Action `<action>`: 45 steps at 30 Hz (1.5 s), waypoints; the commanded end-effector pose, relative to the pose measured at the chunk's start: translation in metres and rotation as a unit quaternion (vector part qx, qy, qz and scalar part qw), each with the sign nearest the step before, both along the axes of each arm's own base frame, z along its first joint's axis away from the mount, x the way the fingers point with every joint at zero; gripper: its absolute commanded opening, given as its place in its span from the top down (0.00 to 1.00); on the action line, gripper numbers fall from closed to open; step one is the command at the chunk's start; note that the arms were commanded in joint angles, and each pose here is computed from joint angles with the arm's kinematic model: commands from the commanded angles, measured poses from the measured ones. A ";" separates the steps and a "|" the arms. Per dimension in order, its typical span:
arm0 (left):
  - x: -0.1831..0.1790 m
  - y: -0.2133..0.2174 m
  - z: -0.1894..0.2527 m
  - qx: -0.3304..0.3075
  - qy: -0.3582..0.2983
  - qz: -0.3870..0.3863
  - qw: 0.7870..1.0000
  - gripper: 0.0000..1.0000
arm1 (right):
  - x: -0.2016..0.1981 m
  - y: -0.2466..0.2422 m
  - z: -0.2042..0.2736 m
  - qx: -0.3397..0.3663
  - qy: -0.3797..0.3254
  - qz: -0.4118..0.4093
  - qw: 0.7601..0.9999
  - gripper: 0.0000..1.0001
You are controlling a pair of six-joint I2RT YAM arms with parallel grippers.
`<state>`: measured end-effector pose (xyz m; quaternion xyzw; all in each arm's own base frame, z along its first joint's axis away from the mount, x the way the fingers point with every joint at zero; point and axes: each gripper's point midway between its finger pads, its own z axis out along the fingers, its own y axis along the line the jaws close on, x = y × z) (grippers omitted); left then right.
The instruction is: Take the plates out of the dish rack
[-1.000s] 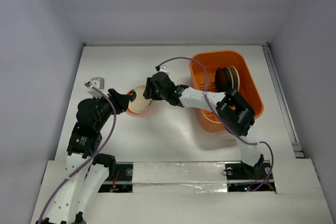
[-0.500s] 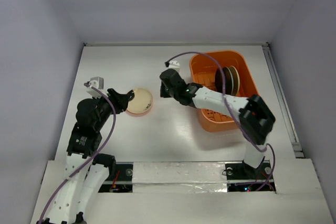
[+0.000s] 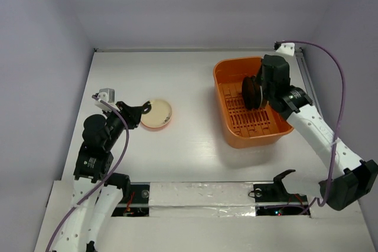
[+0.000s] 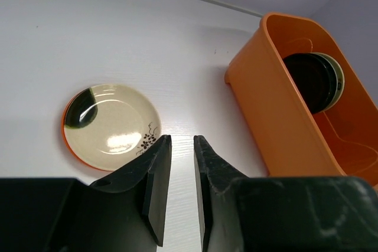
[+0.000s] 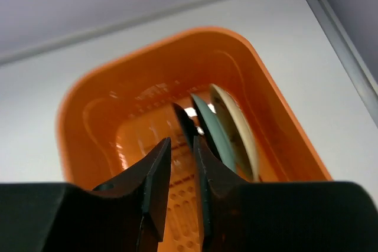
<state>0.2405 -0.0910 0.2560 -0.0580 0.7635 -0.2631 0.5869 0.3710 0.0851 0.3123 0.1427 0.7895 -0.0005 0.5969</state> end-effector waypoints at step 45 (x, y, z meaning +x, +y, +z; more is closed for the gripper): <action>0.001 -0.004 0.013 -0.009 -0.034 -0.012 0.999 0.61 | 0.025 -0.011 -0.059 -0.111 0.148 0.037 0.982 0.97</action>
